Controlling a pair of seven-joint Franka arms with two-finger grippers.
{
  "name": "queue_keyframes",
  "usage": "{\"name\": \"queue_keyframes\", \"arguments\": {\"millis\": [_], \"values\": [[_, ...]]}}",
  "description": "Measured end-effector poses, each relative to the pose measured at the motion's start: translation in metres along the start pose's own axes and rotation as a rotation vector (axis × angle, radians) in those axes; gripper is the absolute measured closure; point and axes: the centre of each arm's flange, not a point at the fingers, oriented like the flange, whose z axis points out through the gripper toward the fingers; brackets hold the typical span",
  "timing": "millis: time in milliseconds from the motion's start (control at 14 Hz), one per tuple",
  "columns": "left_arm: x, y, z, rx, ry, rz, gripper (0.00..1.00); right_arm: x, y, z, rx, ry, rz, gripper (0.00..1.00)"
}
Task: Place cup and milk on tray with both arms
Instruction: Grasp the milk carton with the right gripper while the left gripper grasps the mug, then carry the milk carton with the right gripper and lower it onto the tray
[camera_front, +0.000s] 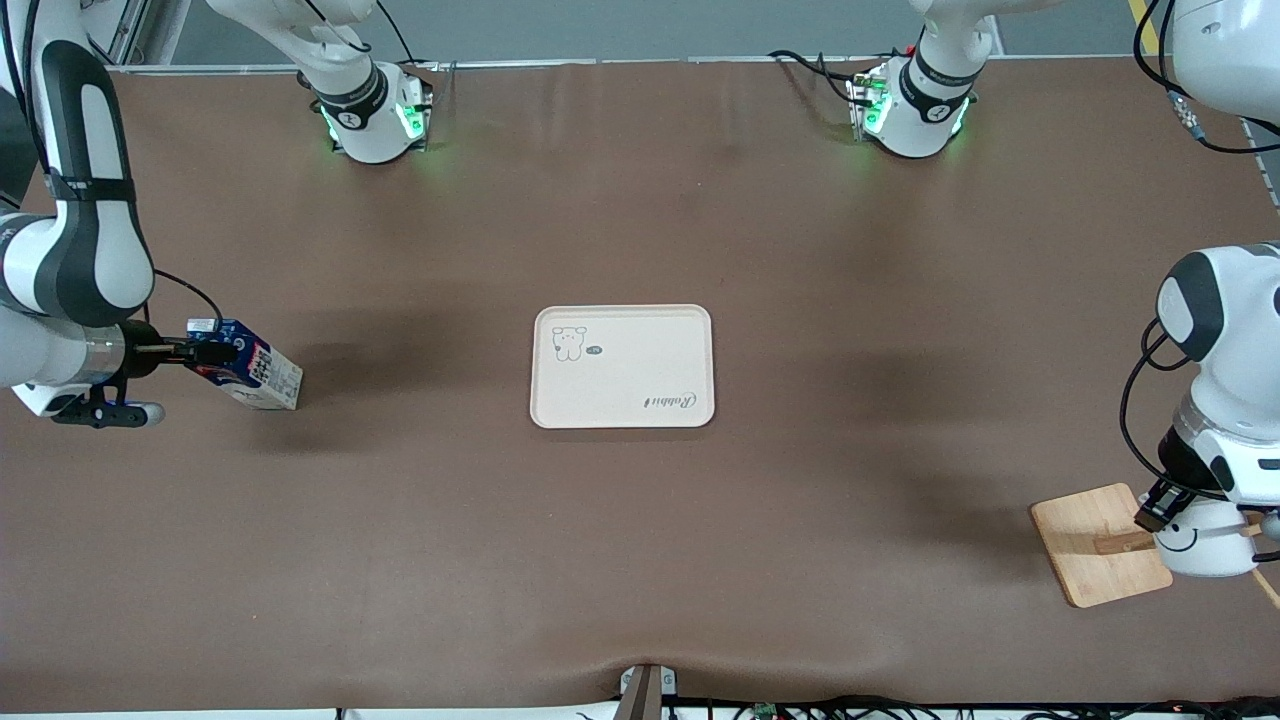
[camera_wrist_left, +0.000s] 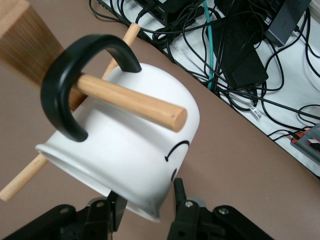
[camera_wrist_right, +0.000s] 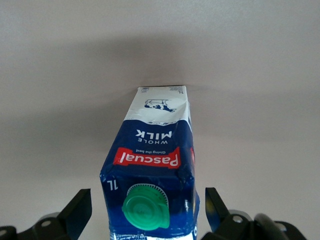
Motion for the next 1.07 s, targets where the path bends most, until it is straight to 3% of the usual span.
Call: {"name": "queue_keyframes", "arguments": {"millis": [71,571,786,1000,1071], "values": [[-0.001,0.001,0.000,-0.001,0.000,0.002,0.60,0.000,0.000,0.001,0.000,-0.003,0.000,0.00],[-0.007,0.010,-0.002,-0.005,0.001,0.042,0.66,-0.003,0.001,0.032,0.002,-0.014,-0.010,0.00],[-0.007,0.009,-0.001,-0.003,0.000,0.065,0.75,-0.005,0.001,0.030,0.003,-0.012,-0.067,0.22],[-0.008,0.009,0.000,-0.001,-0.002,0.069,0.80,-0.007,-0.006,0.012,0.008,-0.037,-0.105,0.29],[-0.009,0.009,0.001,-0.001,-0.002,0.071,0.86,-0.007,-0.019,-0.004,0.006,-0.049,-0.128,0.29]]}}
